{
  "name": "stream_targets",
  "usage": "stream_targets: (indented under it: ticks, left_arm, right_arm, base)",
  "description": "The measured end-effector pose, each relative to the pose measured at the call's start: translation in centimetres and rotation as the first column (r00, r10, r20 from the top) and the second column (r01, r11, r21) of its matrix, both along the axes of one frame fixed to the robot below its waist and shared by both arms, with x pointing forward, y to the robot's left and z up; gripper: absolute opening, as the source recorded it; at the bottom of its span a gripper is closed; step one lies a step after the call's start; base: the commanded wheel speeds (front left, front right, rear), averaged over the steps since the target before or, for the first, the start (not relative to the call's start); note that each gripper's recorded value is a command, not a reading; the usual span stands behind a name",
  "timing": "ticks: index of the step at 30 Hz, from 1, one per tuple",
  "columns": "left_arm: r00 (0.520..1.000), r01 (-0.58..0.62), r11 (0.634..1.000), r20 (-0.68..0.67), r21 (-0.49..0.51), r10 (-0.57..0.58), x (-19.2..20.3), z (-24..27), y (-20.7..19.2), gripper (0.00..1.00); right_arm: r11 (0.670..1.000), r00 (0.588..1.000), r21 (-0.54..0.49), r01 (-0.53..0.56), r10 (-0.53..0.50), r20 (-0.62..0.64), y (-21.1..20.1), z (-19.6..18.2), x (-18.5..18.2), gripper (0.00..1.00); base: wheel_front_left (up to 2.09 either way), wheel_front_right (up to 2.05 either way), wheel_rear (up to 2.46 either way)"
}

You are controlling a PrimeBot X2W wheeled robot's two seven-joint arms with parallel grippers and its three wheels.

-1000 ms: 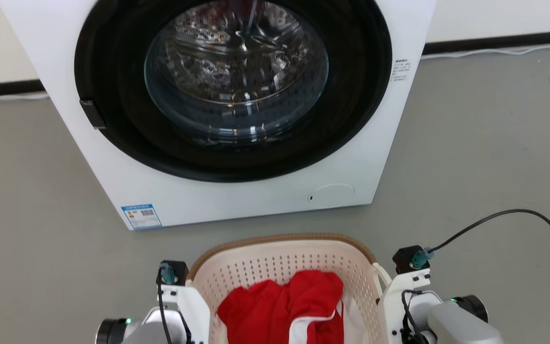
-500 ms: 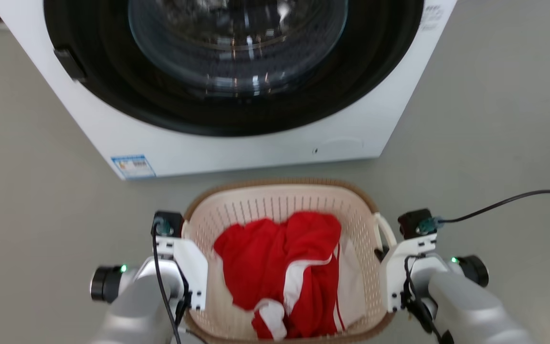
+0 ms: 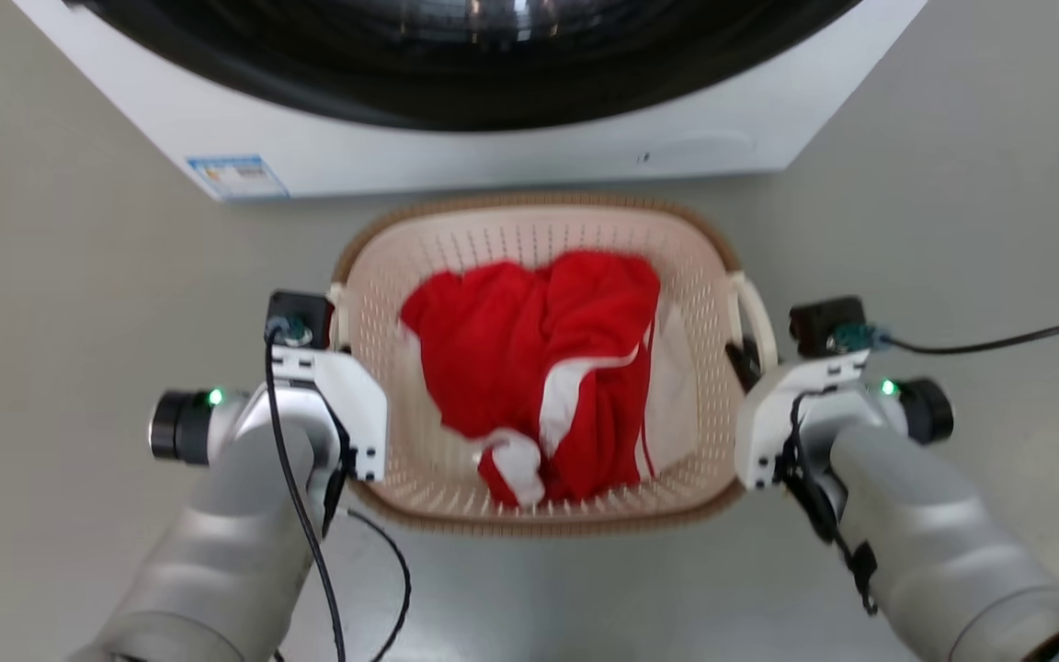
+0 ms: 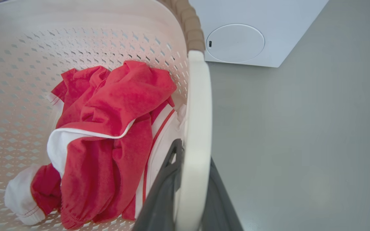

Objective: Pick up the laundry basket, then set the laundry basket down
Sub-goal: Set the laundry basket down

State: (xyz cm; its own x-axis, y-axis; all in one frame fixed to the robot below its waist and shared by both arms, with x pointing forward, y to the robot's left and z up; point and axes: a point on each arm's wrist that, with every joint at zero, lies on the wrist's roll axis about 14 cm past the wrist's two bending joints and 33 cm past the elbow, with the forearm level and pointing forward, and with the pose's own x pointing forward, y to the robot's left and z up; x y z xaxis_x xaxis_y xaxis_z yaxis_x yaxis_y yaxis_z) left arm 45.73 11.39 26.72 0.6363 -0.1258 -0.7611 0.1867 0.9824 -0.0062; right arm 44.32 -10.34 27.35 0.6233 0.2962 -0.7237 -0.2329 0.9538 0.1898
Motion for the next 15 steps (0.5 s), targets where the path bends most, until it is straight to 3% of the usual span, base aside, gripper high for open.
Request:
stream_targets:
  ticks: [15]
  left_arm:
    - [1.0, -0.014, 1.0, 0.013, -0.014, 0.014, 5.1, -5.8, -0.1, 0.0]
  right_arm:
    - [1.0, 1.0, -0.009, 0.013, -0.013, 0.015, -0.5, -6.0, 5.0, 0.0]
  base:
    - [0.0, 0.0, 0.0]
